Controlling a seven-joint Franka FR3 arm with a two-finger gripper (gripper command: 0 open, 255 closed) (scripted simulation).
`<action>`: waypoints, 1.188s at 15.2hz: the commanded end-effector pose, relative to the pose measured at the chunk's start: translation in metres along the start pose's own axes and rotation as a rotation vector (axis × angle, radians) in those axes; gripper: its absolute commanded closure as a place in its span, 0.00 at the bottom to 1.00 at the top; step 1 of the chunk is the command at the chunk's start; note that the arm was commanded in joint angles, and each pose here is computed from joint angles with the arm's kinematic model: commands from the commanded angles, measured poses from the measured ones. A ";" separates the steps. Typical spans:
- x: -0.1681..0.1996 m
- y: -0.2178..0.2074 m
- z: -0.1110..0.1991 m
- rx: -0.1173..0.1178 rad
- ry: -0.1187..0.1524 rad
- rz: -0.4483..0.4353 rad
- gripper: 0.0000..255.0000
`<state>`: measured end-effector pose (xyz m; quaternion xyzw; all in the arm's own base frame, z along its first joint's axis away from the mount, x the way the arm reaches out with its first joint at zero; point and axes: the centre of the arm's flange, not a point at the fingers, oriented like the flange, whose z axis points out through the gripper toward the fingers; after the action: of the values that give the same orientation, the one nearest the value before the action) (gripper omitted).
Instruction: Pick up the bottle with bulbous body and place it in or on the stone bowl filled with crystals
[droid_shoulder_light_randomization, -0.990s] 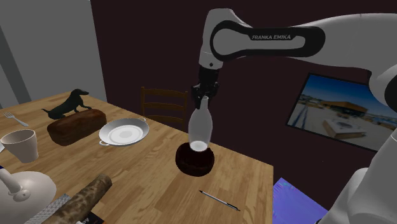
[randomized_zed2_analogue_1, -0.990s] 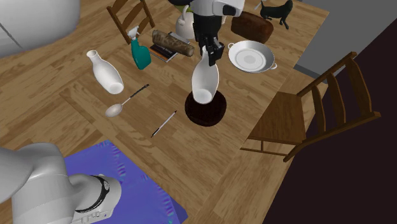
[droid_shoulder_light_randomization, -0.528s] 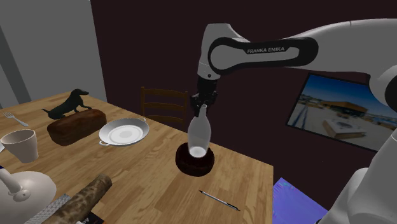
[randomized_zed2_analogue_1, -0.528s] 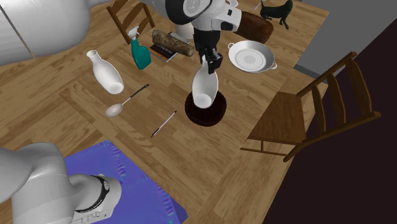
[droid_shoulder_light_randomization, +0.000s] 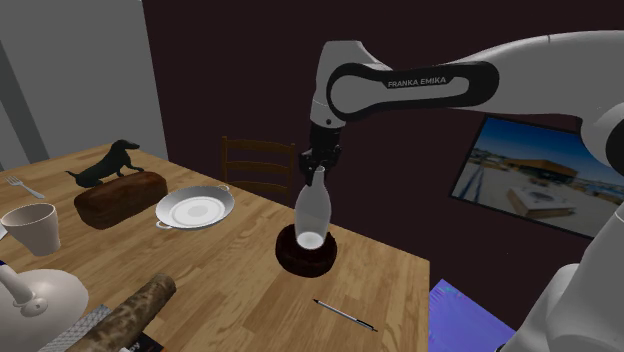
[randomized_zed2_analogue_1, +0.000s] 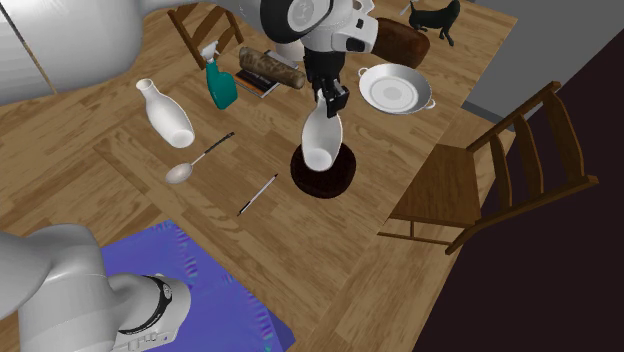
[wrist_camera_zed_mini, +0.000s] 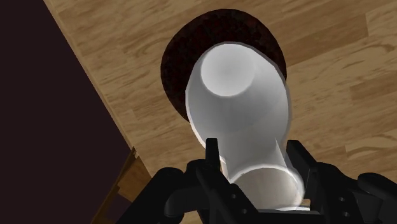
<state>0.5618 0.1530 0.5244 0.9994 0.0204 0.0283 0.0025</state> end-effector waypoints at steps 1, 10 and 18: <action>0.000 0.001 0.001 -0.001 -0.002 0.001 0.00; 0.000 0.000 -0.049 -0.001 -0.002 0.001 0.00; 0.000 0.000 -0.049 -0.001 -0.002 0.001 0.00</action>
<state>0.5592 0.1529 0.5731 0.9994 0.0201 0.0273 0.0030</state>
